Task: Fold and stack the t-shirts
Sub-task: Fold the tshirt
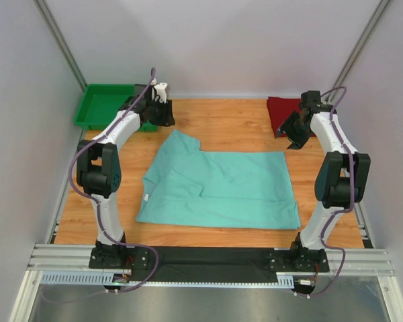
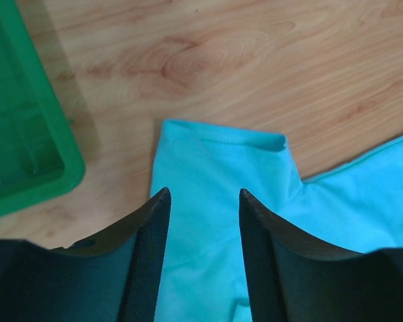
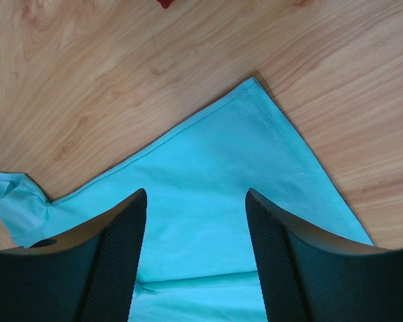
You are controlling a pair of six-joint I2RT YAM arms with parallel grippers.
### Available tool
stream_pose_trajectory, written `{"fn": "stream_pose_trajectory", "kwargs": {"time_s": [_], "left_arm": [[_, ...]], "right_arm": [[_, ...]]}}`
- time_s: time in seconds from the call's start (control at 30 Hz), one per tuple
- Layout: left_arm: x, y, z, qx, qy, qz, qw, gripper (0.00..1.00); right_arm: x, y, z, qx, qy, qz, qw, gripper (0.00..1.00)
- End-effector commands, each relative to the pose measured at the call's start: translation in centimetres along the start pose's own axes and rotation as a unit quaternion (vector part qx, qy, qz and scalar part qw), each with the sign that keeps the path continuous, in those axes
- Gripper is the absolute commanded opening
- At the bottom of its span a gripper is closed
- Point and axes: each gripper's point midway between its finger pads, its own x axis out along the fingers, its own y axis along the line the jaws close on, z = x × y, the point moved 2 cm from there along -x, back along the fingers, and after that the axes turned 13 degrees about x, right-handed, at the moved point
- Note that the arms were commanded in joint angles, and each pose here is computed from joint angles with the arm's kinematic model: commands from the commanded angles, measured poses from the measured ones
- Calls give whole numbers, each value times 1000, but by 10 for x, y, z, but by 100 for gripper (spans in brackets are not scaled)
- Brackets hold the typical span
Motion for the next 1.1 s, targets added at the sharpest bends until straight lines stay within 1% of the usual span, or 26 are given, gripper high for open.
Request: {"fn": "stream_pose_trajectory", "kwargs": {"time_s": [0.0, 0.03, 0.1, 0.17, 0.2, 0.23, 0.27, 0.3, 0.33, 0.4, 0.43, 0.47, 0.6, 0.7, 0.83, 0.97, 1.0, 1.03, 1.07], "left_arm": [[17, 2, 34, 87, -58, -29, 994, 49], [28, 6, 31, 92, -51, -27, 994, 47], [44, 13, 20, 89, -35, -24, 995, 47], [54, 17, 17, 93, -30, -19, 995, 48], [56, 20, 29, 95, -43, -13, 994, 49], [66, 21, 16, 87, -14, -23, 996, 49], [69, 23, 19, 88, -12, -19, 996, 49], [68, 26, 33, 93, -23, -13, 995, 49], [75, 27, 29, 92, -19, -13, 996, 49], [77, 29, 35, 93, -22, 0, 995, 49], [80, 29, 27, 83, -5, 1, 997, 48], [80, 30, 30, 75, -4, 4, 997, 48], [82, 26, 8, 53, 37, -2, 998, 48], [84, 17, -2, 47, 52, -26, 997, 49], [88, 15, -13, 25, 73, -30, 997, 49], [93, 13, -14, 20, 80, -30, 996, 51], [98, 13, -23, 15, 97, -30, 995, 51], [100, 13, -25, 14, 103, -30, 994, 52], [100, 13, -20, 14, 100, -29, 994, 52]], "right_arm": [[13, 0, -7, 9, 22, -4, 1000, 62], [13, 1, -10, 5, 27, -4, 1000, 62], [16, -1, -11, -1, 32, -7, 999, 61], [17, -1, -11, -8, 32, -6, 999, 61], [18, -2, -11, -11, 33, -9, 999, 61], [18, -4, -11, -16, 33, -11, 999, 61], [20, -5, -11, -19, 32, -15, 999, 61], [22, -7, -11, -21, 34, -18, 999, 61], [22, -8, -12, -24, 36, -19, 999, 61], [24, -9, -13, -25, 39, -22, 999, 60], [24, -8, -13, -26, 40, -21, 999, 60], [24, -8, -14, -25, 42, -19, 999, 60], [26, -5, -15, -21, 47, -13, 999, 60], [30, -6, -17, -16, 52, -12, 998, 60], [34, -8, -19, -13, 55, -13, 998, 60], [37, -11, -21, -12, 58, -17, 998, 60], [37, -11, -21, -11, 58, -17, 998, 60], [37, -11, -21, -13, 58, -17, 998, 60], [37, -12, -22, -12, 57, -18, 998, 60]]}}
